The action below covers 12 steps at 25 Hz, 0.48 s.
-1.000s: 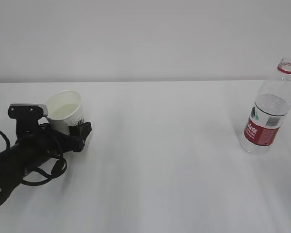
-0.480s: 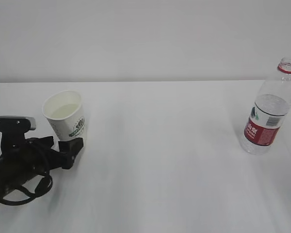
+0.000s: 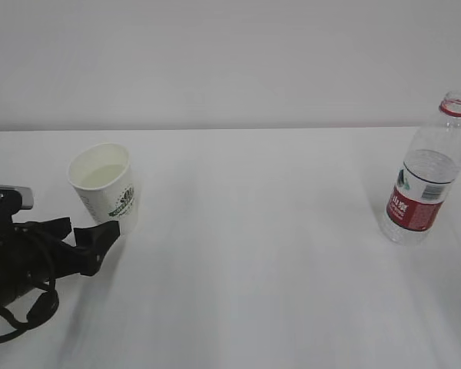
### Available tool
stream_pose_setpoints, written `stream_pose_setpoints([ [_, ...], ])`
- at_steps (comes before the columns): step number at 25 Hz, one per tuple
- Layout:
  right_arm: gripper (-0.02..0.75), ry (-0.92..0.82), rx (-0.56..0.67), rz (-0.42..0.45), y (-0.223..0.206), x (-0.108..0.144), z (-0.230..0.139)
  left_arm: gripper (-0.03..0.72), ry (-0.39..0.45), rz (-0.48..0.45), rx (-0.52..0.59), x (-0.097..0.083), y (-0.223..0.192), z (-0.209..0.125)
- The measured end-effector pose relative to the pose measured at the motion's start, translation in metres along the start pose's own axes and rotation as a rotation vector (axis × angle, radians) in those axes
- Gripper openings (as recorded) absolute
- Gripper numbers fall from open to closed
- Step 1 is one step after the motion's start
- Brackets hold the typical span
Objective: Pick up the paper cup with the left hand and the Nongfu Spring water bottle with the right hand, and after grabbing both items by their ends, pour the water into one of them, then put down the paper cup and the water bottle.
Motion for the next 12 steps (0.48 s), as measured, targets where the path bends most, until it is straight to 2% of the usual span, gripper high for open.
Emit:
stream_pose_setpoints([
  [5,0.594,-0.002,-0.035,-0.025,0.0,-0.004,0.007,0.664,0.004,-0.074,-0.032,-0.015,0.012,0.014],
  [12,0.593,-0.016,-0.132,-0.054,-0.003,-0.016,0.045,0.653,-0.012,-0.161,-0.152,-0.037,0.028,0.048],
])
Point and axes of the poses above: a point on each arm's last joint axis where the gripper is mounted, y pointing back along that axis away from the gripper, x along the wrist's bending axis when the last joint is at zero, z = x × y, the point moved 4 cm from there along -y, pointing out along that axis toward the gripper, and after that the axes turned 13 degrees about y, right-handed, at the moved point
